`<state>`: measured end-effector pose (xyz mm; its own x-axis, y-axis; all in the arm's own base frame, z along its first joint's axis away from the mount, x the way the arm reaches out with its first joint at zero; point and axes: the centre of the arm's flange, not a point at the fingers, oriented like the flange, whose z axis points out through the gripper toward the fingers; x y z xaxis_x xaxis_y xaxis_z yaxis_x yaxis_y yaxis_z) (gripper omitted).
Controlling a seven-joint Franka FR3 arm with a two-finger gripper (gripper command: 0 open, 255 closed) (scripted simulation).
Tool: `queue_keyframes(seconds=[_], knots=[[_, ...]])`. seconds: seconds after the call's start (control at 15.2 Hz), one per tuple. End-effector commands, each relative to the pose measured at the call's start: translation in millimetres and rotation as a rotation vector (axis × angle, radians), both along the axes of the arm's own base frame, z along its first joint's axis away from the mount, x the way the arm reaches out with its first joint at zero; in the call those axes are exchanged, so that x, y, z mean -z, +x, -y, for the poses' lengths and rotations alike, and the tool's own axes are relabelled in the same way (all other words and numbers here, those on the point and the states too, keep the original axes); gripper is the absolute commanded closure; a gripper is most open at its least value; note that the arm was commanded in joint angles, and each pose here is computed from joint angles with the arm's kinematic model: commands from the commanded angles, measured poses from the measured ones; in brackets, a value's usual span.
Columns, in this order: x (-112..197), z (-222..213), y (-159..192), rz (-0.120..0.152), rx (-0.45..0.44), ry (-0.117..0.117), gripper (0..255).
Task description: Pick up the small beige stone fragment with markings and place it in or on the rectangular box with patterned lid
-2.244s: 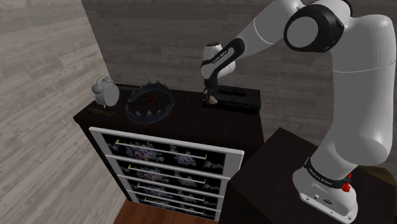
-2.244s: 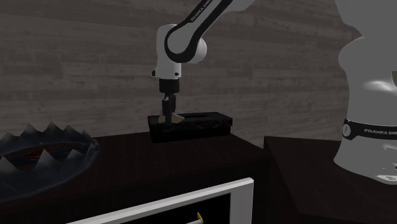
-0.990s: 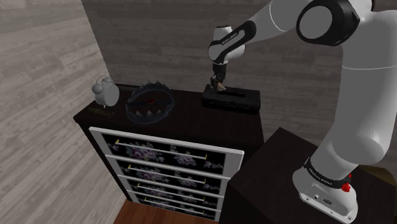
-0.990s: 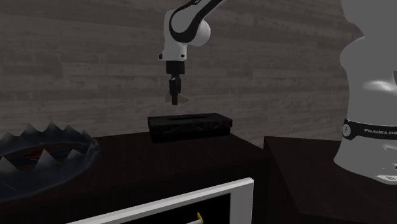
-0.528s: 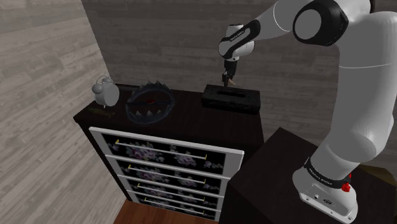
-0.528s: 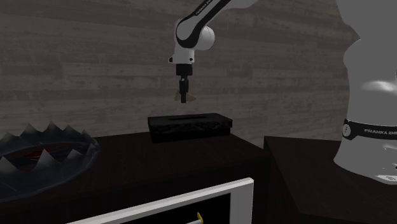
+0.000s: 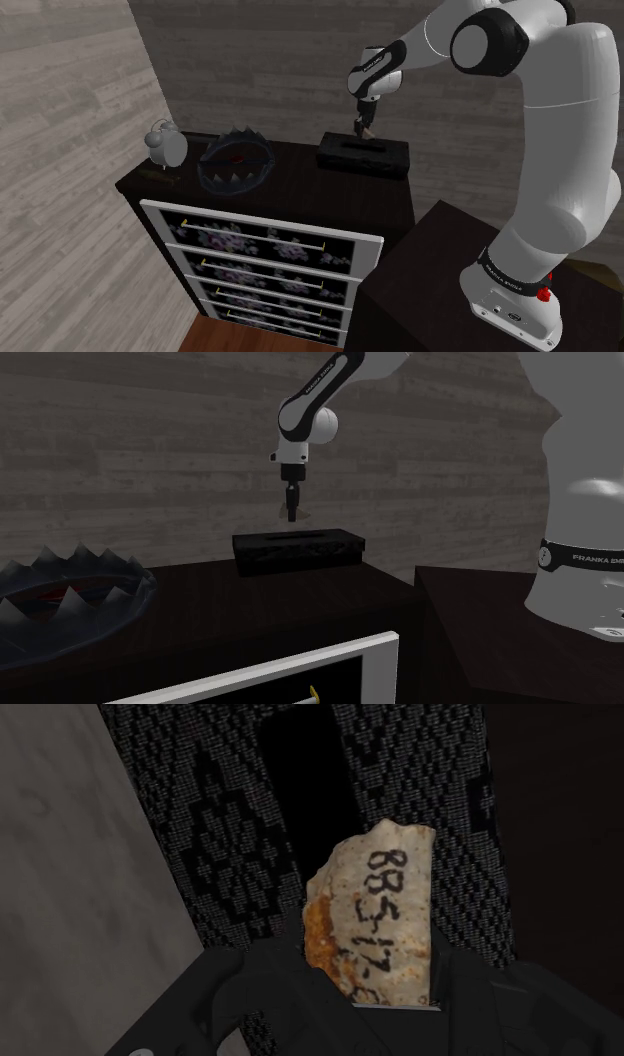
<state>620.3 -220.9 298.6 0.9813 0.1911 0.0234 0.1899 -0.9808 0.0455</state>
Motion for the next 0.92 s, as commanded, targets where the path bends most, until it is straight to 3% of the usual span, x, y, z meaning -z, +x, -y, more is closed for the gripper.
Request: queue_keyframes(seconds=[0.0, 0.26, 0.79, 0.86], knots=[[10.7, -1.4, -0.2, 0.001, 0.0, 0.0, 255], [34.7, -1.4, -0.2, 0.001, 0.0, 0.0, 255], [34.7, -1.4, -0.2, 0.001, 0.0, 0.0, 255], [34.7, -1.4, -0.2, 0.001, 0.0, 0.0, 0]])
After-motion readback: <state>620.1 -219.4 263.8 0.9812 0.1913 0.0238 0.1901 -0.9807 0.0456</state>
